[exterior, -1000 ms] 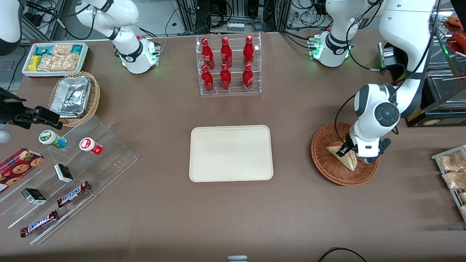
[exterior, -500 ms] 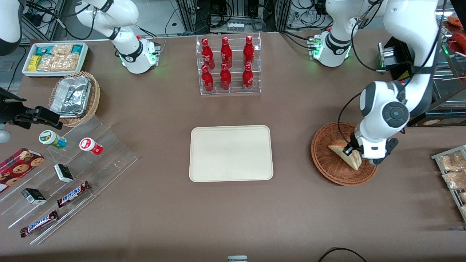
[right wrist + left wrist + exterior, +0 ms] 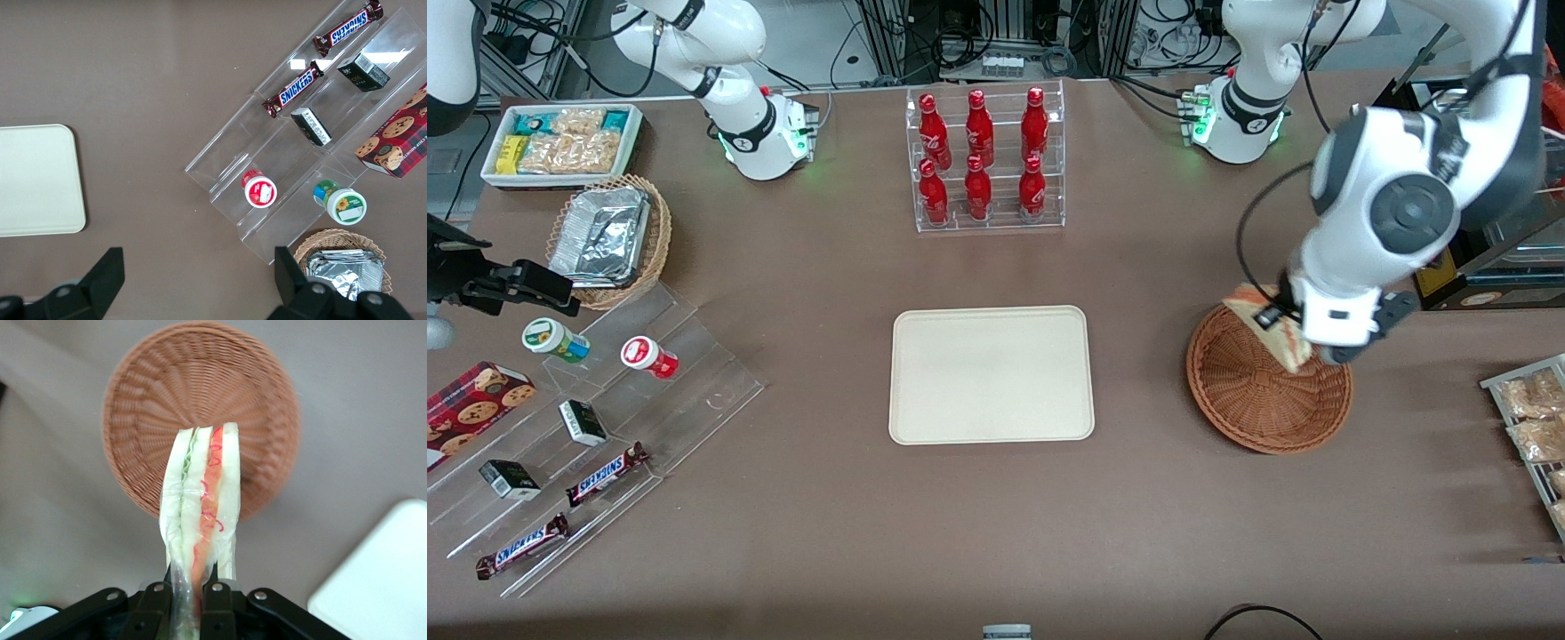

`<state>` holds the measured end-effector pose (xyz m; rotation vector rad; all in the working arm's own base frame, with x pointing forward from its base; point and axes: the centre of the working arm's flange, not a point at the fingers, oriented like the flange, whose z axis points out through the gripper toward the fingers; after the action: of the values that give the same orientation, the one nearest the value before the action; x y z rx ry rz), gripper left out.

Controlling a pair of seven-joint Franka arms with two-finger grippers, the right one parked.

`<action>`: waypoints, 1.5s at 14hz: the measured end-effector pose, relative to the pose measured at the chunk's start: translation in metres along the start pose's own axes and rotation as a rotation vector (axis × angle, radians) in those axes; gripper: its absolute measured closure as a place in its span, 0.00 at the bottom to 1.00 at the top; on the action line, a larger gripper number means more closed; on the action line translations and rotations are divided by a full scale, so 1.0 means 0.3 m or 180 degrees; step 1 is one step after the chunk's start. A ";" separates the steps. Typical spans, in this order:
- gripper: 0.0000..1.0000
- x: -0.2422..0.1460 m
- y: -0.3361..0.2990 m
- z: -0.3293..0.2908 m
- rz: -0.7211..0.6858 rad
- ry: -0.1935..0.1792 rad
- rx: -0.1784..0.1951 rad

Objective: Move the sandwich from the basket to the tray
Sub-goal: 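Lift the sandwich out of the basket and carry it toward the tray, then lower the sandwich onto the cream tray and open the left gripper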

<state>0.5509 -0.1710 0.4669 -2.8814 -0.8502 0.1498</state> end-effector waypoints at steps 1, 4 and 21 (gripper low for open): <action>0.85 -0.045 0.048 -0.041 0.0098 0.0006 -0.0058; 0.85 -0.186 0.182 -0.117 0.0390 -0.0027 -0.0250; 0.85 -0.762 0.987 0.500 0.1556 0.0247 -0.0367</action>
<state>0.4975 -0.5272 0.2858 -3.1207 -0.1318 0.0359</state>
